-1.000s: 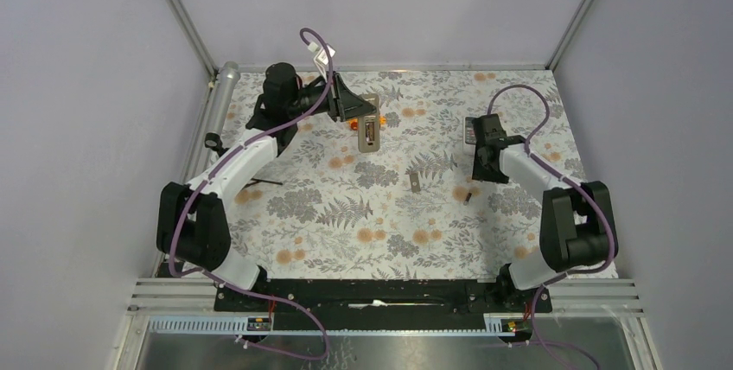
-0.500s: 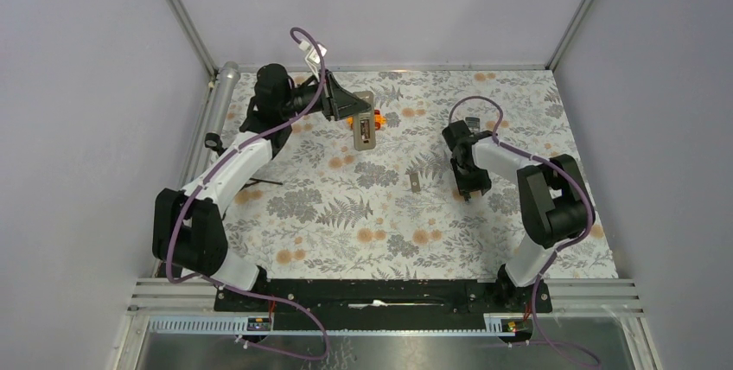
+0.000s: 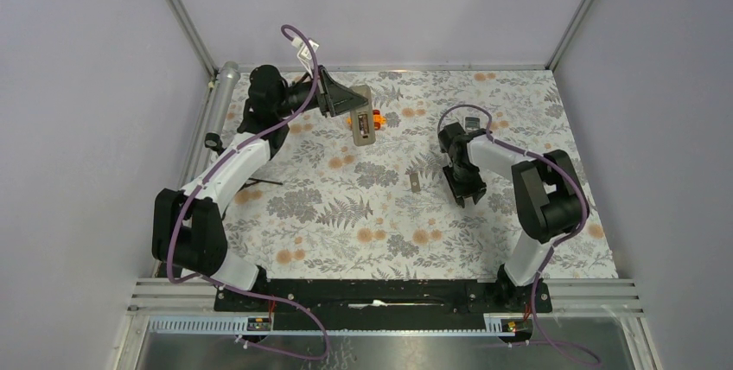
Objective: Load the batteries into the remote control
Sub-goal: Pick up the battery from the center of the board.
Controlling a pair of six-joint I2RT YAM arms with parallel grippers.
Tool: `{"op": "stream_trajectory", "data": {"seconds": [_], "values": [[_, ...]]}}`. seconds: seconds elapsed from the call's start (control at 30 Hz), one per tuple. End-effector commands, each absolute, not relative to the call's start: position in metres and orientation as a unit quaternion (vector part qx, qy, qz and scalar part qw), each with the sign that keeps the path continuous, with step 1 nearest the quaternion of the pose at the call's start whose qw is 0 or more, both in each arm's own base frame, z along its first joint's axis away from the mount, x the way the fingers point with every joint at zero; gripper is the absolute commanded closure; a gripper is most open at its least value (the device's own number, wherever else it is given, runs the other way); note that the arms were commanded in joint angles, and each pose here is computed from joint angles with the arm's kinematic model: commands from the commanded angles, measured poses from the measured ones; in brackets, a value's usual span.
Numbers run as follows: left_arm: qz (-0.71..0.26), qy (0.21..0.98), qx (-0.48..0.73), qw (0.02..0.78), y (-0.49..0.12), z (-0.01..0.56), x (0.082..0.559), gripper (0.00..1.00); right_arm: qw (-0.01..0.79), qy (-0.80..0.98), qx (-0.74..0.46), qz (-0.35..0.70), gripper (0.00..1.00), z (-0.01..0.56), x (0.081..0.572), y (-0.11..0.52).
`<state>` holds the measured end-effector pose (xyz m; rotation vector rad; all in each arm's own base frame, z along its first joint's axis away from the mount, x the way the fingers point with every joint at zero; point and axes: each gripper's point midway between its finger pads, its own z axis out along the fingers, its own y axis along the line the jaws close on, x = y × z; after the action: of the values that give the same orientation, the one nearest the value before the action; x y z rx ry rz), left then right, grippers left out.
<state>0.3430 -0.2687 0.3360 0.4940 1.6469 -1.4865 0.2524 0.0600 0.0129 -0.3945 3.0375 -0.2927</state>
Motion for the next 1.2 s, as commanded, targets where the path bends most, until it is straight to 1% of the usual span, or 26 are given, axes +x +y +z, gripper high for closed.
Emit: {"op": "stream_trajectory", "data": {"seconds": [0.0, 0.27, 0.37, 0.5, 0.6, 0.73, 0.9, 1.07, 1.17], "values": [[-0.602, 0.621, 0.220, 0.450, -0.266, 0.360, 0.338, 1.00, 0.003, 0.984, -0.166, -0.064, 0.56, 0.010, 0.244, 0.079], [-0.607, 0.616, 0.217, 0.453, -0.262, 0.366, 0.338, 1.00, 0.042, 0.985, -0.165, -0.029, 0.56, 0.008, 0.265, 0.110], [-0.606, 0.616, 0.215, 0.455, -0.261, 0.367, 0.339, 1.00, 0.062, 0.987, -0.142, -0.047, 0.55, 0.008, 0.277, 0.109], [-0.607, 0.616, 0.213, 0.455, -0.259, 0.367, 0.340, 1.00, 0.089, 0.985, -0.126, -0.074, 0.51, 0.004, 0.293, 0.105], [-0.610, 0.614, 0.212, 0.455, -0.258, 0.369, 0.339, 1.00, 0.101, 0.983, -0.129, -0.085, 0.46, 0.002, 0.302, 0.104], [-0.609, 0.614, 0.211, 0.455, -0.256, 0.369, 0.340, 1.00, 0.112, 0.980, -0.159, -0.053, 0.40, 0.001, 0.313, 0.118], [-0.608, 0.614, 0.208, 0.458, -0.254, 0.370, 0.341, 1.00, 0.100, 0.970, -0.219, 0.014, 0.38, -0.003, 0.315, 0.146], [-0.612, 0.613, 0.204, 0.457, -0.253, 0.372, 0.343, 1.00, 0.103, 0.952, -0.288, -0.005, 0.37, -0.010, 0.323, 0.156], [-0.616, 0.611, 0.201, 0.455, -0.251, 0.374, 0.344, 1.00, 0.119, 0.944, -0.306, -0.031, 0.37, -0.012, 0.341, 0.156]]}}
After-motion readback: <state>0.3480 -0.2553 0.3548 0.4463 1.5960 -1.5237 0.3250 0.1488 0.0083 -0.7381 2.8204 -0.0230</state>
